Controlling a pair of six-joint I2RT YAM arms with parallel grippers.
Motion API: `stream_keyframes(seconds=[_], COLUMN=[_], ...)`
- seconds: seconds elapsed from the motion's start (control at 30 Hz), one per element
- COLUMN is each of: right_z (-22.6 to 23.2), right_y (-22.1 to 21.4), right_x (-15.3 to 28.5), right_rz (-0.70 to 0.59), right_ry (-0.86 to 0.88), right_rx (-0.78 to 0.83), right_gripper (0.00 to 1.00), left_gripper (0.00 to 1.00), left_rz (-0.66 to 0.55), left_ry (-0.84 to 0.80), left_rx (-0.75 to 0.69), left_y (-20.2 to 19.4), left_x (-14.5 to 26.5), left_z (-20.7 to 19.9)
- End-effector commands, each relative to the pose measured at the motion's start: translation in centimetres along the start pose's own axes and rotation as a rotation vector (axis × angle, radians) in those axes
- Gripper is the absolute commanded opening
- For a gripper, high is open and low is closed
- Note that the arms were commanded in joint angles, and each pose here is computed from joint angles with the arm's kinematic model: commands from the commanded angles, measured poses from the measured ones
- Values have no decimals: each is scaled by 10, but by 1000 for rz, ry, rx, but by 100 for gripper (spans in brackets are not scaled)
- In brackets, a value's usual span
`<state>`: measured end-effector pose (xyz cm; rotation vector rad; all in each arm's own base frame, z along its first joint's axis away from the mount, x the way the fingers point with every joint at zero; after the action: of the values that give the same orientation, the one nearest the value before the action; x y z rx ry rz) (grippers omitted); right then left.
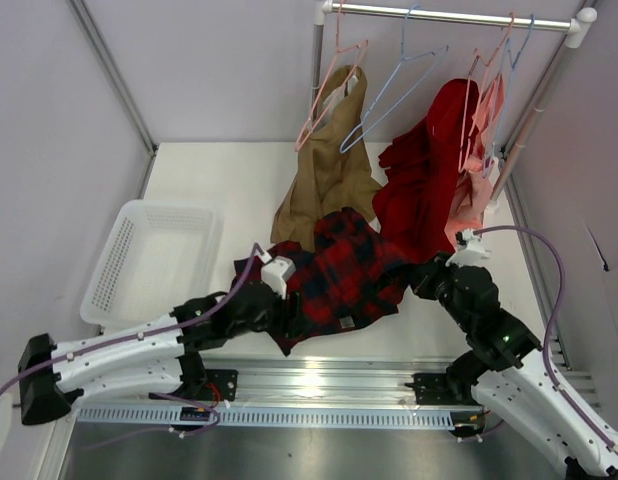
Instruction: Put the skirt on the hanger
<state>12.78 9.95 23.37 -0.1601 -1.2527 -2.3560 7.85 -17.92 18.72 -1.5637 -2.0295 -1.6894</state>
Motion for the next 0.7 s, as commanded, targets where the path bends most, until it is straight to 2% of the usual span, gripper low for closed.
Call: stream_keyframes(seconds=[0.0, 0.1, 0.13, 0.27, 0.4, 0.67], right_z=[14, 18, 19, 26, 30, 36], right_y=[13, 15, 16, 22, 25, 34], right_x=[4, 3, 3, 6, 9, 20], right_rz=[-19, -9, -6, -2, 15, 5], right_ry=[31, 25, 26, 36, 47, 60], right_rx=[8, 10, 10, 10, 15, 13], right_gripper=[0, 0, 0, 0, 0, 0], left_gripper=[67, 68, 68, 70, 73, 77], left_rz=[-136, -206, -181, -202, -213, -206], left_ry=[51, 131, 187, 268, 413, 559], left_rx=[-28, -83, -129, -212, -254, -318], left_y=[-4, -2, -9, -14, -17, -18], left_x=[-13, -16, -27, -39, -49, -59], left_z=[-22, -41, -42, -69, -68, -56])
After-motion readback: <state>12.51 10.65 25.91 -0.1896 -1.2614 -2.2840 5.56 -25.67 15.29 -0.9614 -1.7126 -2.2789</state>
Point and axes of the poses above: each gripper's point midway between its finger pads, its own x axis back along the fingers, its own z axis along the line the jaws close on, y = z × x, the point moved 10 cm from there along x, back along the fingers, and after that the axes turned 3 degrees about -x, right-handed, at the moved point
